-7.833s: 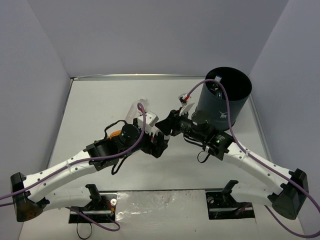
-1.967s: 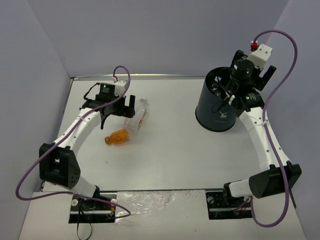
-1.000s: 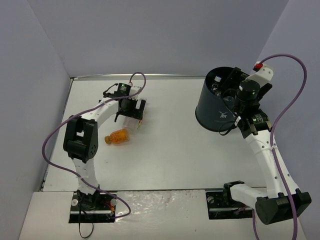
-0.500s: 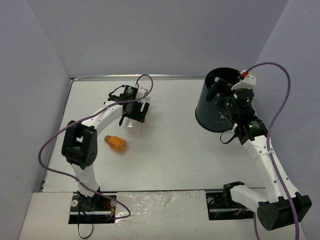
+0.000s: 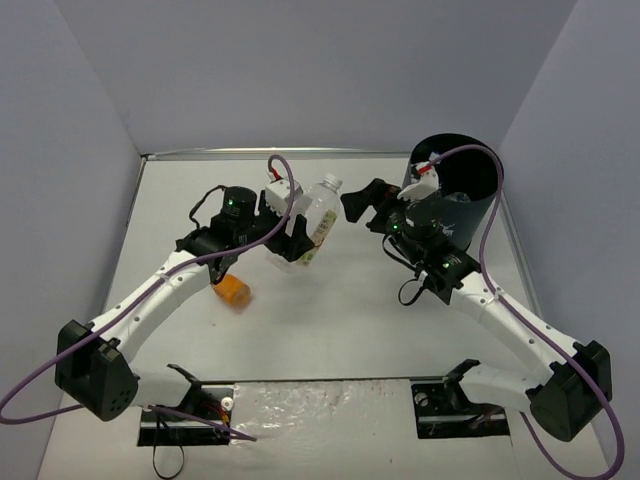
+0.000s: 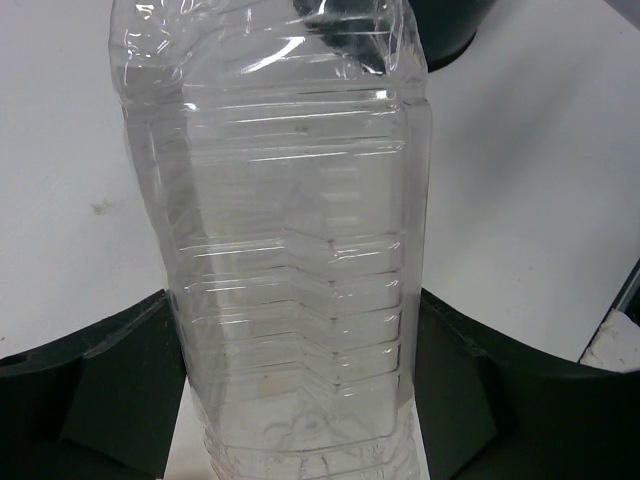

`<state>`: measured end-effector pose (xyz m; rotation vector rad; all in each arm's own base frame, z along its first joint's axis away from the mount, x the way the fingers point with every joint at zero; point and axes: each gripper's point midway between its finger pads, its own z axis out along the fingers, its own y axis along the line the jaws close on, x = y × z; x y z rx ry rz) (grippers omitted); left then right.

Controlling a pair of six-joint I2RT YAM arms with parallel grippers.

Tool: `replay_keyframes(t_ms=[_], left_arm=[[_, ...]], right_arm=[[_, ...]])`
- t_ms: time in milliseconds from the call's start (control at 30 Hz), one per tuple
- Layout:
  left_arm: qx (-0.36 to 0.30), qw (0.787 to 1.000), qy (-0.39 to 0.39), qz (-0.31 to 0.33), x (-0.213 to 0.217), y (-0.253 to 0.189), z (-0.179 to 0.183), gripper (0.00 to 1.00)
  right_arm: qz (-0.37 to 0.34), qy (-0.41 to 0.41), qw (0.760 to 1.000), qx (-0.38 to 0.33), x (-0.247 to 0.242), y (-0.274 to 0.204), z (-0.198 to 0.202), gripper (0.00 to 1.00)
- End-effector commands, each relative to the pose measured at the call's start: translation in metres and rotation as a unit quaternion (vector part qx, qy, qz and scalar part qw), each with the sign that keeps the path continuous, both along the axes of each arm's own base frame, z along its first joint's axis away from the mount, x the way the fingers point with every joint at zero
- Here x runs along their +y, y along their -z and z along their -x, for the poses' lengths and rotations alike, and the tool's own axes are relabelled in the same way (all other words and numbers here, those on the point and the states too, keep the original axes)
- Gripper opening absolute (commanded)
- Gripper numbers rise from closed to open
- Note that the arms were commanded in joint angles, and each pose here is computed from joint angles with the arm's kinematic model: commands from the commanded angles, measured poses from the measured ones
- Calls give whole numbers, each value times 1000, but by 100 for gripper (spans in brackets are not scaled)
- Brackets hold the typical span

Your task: Put the plastic bottles in the bin

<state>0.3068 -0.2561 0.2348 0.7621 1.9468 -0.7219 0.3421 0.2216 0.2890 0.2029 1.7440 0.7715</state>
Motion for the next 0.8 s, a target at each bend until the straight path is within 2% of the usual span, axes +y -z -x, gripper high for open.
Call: replay_keyframes(t_ms=[0,233,500,533,600,667,733,767], left_arm=[[-42,998,18,44,-11,-33,2,17],[-54,995,44,67,-22,-52,19,17],[-63,993,71,75,-28,-58,38,16],[-61,993,73,74,-29,-58,40,16],[-60,993,77,71,-31,-57,42,17],[-62,993,68,69,-30,-57,41,17],[-65,994,57,69,-28,-60,38,20],[-64,994,53,70,-28,-61,37,32]], right_arm=[[-94,59,990,-93,4,-68,-9,100],[-52,76,995,-39,28,-32,-19,100],[-16,71,997,-32,45,-16,-38,100],[-13,74,997,-33,45,-16,-40,96],[-12,88,996,-32,39,-19,-40,79],[-28,92,995,-32,36,-22,-36,51],[-38,95,994,-39,30,-28,-32,31],[-38,97,994,-41,28,-30,-31,24]])
